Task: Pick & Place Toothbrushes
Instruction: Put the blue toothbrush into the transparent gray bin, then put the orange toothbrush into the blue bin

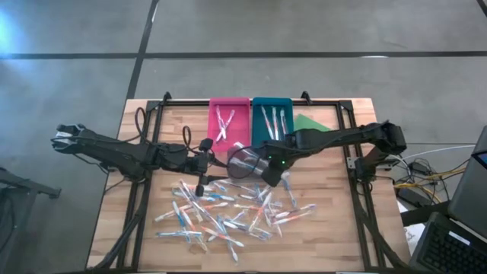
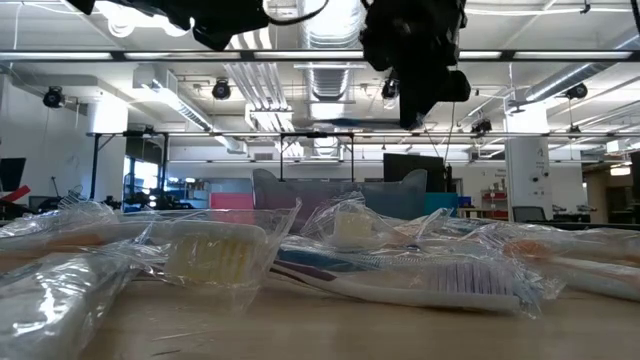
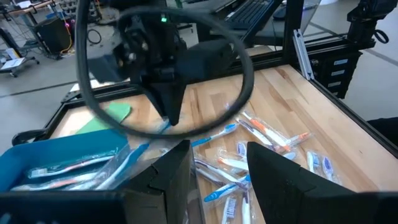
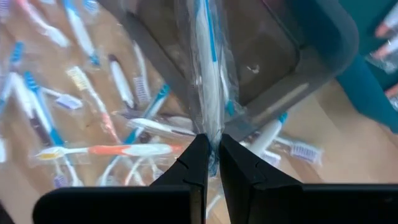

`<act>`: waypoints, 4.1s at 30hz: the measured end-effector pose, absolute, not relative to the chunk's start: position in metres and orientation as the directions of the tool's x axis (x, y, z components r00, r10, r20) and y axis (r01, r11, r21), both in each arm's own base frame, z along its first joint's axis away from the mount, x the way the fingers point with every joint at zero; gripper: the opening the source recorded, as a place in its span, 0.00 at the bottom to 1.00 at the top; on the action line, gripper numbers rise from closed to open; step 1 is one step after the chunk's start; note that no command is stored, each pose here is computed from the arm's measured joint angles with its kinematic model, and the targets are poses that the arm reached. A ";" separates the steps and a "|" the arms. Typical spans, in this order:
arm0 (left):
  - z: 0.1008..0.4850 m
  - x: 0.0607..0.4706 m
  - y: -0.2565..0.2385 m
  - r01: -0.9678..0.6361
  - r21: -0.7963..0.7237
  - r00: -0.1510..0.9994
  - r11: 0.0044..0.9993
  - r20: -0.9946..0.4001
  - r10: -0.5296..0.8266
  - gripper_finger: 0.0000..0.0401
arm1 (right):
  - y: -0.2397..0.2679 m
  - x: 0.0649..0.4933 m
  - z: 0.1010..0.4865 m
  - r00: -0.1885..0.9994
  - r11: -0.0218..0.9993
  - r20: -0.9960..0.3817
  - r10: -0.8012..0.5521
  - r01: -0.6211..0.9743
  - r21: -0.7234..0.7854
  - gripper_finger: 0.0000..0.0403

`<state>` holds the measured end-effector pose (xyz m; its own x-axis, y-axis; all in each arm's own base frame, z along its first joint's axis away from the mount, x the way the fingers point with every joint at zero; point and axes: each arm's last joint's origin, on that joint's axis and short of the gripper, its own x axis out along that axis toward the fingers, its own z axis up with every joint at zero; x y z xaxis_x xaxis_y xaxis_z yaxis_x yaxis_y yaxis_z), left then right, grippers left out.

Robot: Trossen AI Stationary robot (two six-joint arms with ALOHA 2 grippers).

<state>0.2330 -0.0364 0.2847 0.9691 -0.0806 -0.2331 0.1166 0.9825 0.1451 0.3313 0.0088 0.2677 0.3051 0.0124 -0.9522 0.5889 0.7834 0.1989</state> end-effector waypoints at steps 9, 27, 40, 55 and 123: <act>0.285 0.233 -0.037 0.119 0.145 0.969 0.982 -0.234 -0.083 0.41 | 0.003 0.337 0.259 0.210 0.737 -0.978 0.013 0.659 0.152 0.06; 0.284 0.233 -0.037 0.119 0.145 0.968 0.982 -0.235 -0.082 0.41 | 0.002 0.350 0.240 0.193 0.773 -0.981 0.028 0.619 0.143 0.06; 0.285 0.233 -0.037 0.118 0.145 0.969 0.982 -0.232 -0.082 0.41 | -0.007 0.360 0.222 0.170 0.806 -0.984 0.050 0.575 0.140 0.06; 0.285 0.233 -0.037 0.117 0.145 0.969 0.982 -0.232 -0.082 0.41 | -0.007 0.364 0.217 0.185 0.831 -0.982 0.049 0.538 0.143 0.06; 0.285 0.233 -0.036 0.116 0.145 0.969 0.983 -0.233 -0.080 0.41 | -0.008 0.371 0.216 0.298 0.857 -0.954 0.047 0.479 0.191 0.20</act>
